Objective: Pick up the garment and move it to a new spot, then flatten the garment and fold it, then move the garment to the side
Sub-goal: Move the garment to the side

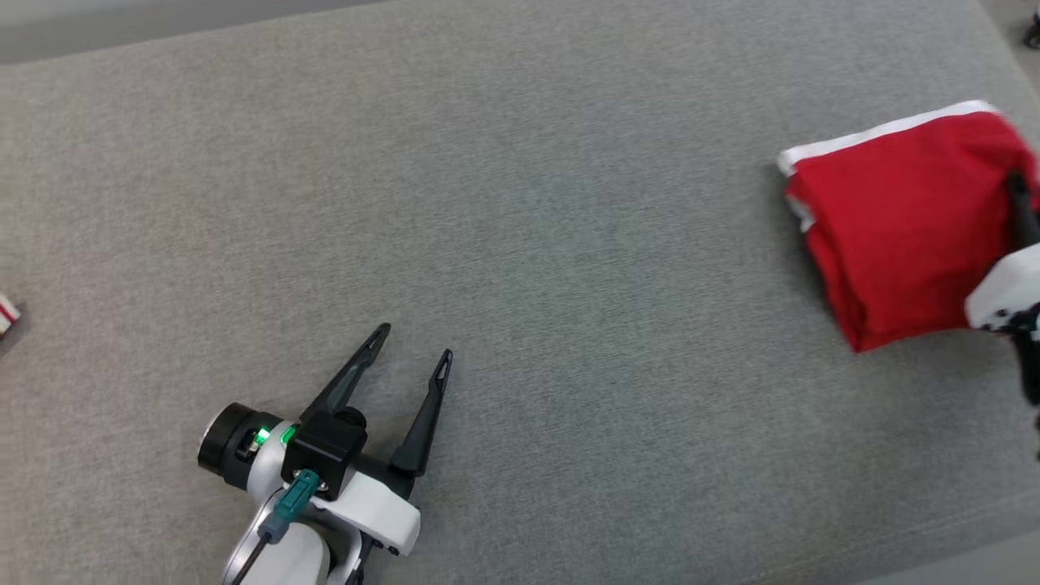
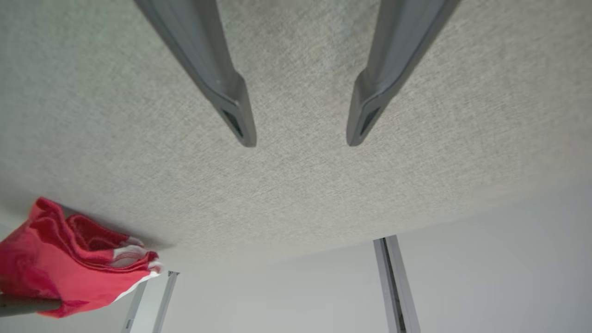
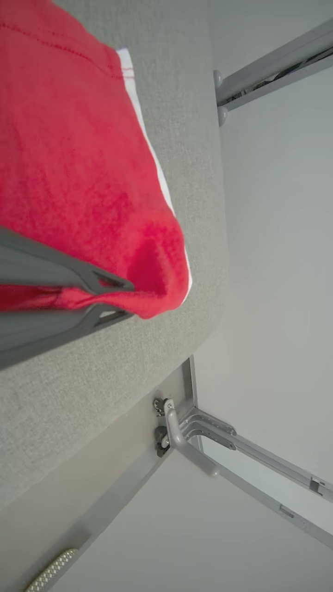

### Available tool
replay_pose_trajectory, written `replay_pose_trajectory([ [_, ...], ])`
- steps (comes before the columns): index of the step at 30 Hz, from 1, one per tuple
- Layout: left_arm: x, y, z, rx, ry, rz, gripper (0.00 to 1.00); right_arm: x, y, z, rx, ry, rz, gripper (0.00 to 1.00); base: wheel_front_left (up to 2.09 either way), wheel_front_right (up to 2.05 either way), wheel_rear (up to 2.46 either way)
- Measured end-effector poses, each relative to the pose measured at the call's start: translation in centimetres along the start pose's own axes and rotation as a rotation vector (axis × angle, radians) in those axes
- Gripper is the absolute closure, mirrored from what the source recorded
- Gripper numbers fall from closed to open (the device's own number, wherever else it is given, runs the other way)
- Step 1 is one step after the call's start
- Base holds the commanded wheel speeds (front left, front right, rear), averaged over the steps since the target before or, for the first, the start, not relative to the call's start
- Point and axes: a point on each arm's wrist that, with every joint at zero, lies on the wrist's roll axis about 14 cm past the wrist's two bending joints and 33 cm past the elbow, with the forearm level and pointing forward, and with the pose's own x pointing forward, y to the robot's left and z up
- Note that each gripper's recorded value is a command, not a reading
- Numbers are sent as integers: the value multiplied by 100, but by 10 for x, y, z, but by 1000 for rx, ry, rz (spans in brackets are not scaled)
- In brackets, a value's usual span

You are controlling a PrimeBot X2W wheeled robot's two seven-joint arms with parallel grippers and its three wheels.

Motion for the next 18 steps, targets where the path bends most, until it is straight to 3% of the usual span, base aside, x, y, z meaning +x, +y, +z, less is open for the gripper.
replay_pose_trajectory([
  [6,-11,28,-5,4,9,77,0,25,-42,6,-96,5,-113,100,0,0,0],
  [14,-18,39,-10,-1,21,114,0,33,-67,17,-165,-19,-204,100,0,0,0],
  [15,-18,39,-9,0,20,117,0,32,-73,18,-168,-19,-221,70,0,0,0],
  [16,-18,40,-9,1,19,119,0,30,-78,20,-171,-21,-240,30,0,0,0],
  [17,-18,41,-8,3,17,120,0,28,-84,22,-172,-27,-258,0,0,0,0],
  [18,-18,42,-7,5,15,122,0,27,-90,26,-176,-35,-277,0,0,0,0],
])
